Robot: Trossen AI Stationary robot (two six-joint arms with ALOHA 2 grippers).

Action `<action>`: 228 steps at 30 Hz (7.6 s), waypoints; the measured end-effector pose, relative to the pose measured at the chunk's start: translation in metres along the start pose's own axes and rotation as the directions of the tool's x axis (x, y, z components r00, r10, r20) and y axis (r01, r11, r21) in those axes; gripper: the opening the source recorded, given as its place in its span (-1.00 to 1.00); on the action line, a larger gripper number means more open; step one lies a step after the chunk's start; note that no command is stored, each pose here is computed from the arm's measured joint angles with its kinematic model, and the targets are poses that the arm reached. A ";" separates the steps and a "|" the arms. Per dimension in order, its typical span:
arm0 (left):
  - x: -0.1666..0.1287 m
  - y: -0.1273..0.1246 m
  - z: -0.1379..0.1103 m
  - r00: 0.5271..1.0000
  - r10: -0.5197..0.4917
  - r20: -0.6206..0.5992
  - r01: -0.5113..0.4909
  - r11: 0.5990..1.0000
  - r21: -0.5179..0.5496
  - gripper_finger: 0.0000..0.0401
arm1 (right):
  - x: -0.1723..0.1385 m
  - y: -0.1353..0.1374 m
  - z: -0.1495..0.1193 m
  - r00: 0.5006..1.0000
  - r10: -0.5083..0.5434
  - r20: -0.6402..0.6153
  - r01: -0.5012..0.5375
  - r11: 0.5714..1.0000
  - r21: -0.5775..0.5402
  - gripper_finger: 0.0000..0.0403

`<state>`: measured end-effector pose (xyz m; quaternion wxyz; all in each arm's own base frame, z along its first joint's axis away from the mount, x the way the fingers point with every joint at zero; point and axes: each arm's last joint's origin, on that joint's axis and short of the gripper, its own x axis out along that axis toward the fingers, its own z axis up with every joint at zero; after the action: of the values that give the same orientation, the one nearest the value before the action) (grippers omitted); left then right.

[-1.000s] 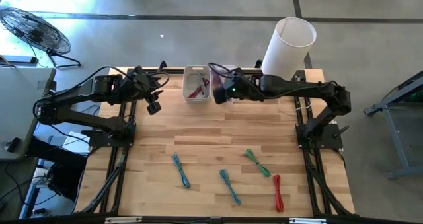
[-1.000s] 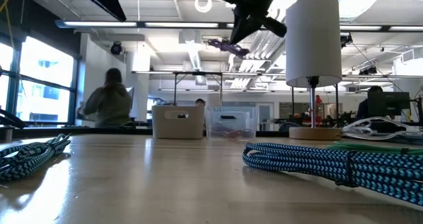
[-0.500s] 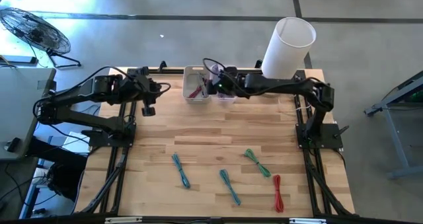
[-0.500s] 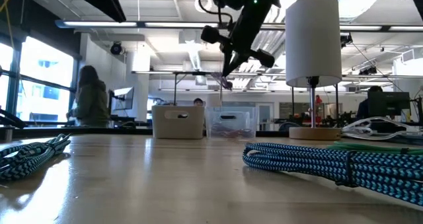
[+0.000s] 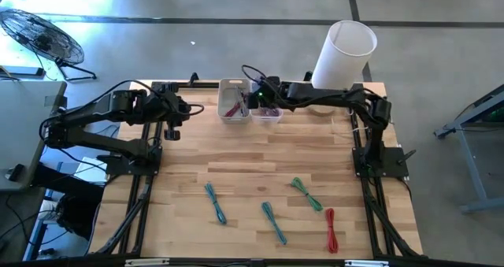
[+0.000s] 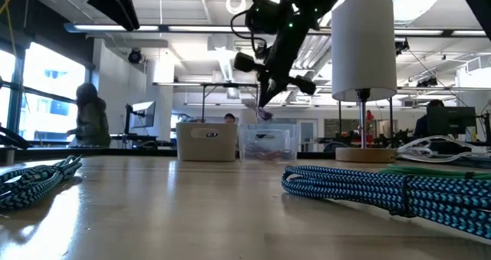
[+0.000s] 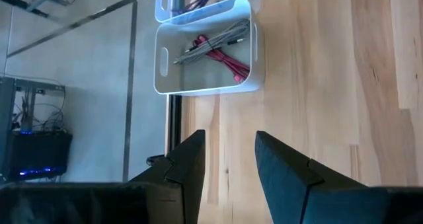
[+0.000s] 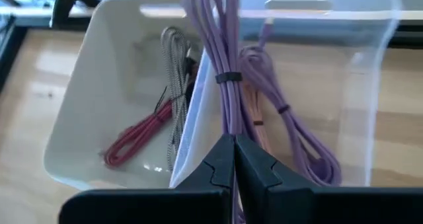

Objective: Pick & Place USB Port
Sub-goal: Put the violet USB cable into the transparent bin, then put the left blue and black USB cable into the gray bin

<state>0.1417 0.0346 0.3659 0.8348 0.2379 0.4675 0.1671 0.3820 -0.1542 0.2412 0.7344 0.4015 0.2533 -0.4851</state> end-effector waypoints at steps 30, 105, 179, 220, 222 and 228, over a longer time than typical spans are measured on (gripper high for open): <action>0.000 -0.004 -0.005 0.997 -0.067 -0.035 0.068 0.997 0.022 -0.36 | -0.069 0.038 0.024 0.878 0.448 0.169 -0.366 0.855 -0.368 -0.61; 0.038 -0.215 0.108 0.641 -0.765 0.054 0.638 0.571 0.517 -0.36 | -0.362 -0.110 -0.155 0.791 0.182 -0.584 -0.607 0.345 -0.716 -0.61; 0.146 -0.310 0.075 0.720 -0.539 -0.437 0.673 0.390 0.628 -0.11 | -0.362 -0.109 -0.155 0.809 0.212 -0.548 -0.588 0.300 -0.752 -0.61; 0.021 -0.006 0.148 0.987 -0.118 -0.111 0.085 0.960 -0.267 -0.90 | -0.364 -0.108 -0.153 0.857 0.316 -0.408 -0.489 0.245 -0.837 -0.61; 0.011 0.015 0.140 0.996 -0.065 -0.055 0.042 0.937 -0.346 -0.90 | -0.364 -0.107 -0.153 0.856 0.329 -0.398 -0.486 0.251 -0.837 -0.61; -0.006 0.072 0.122 0.990 0.109 0.094 -0.037 0.822 -0.568 -0.90 | -0.365 -0.104 -0.153 0.848 0.363 -0.386 -0.491 0.267 -0.829 -0.61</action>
<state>0.2395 0.0614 0.4650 0.8878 0.0077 0.3357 0.3148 0.1433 0.1386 0.3995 0.9161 0.0172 0.3997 -0.0264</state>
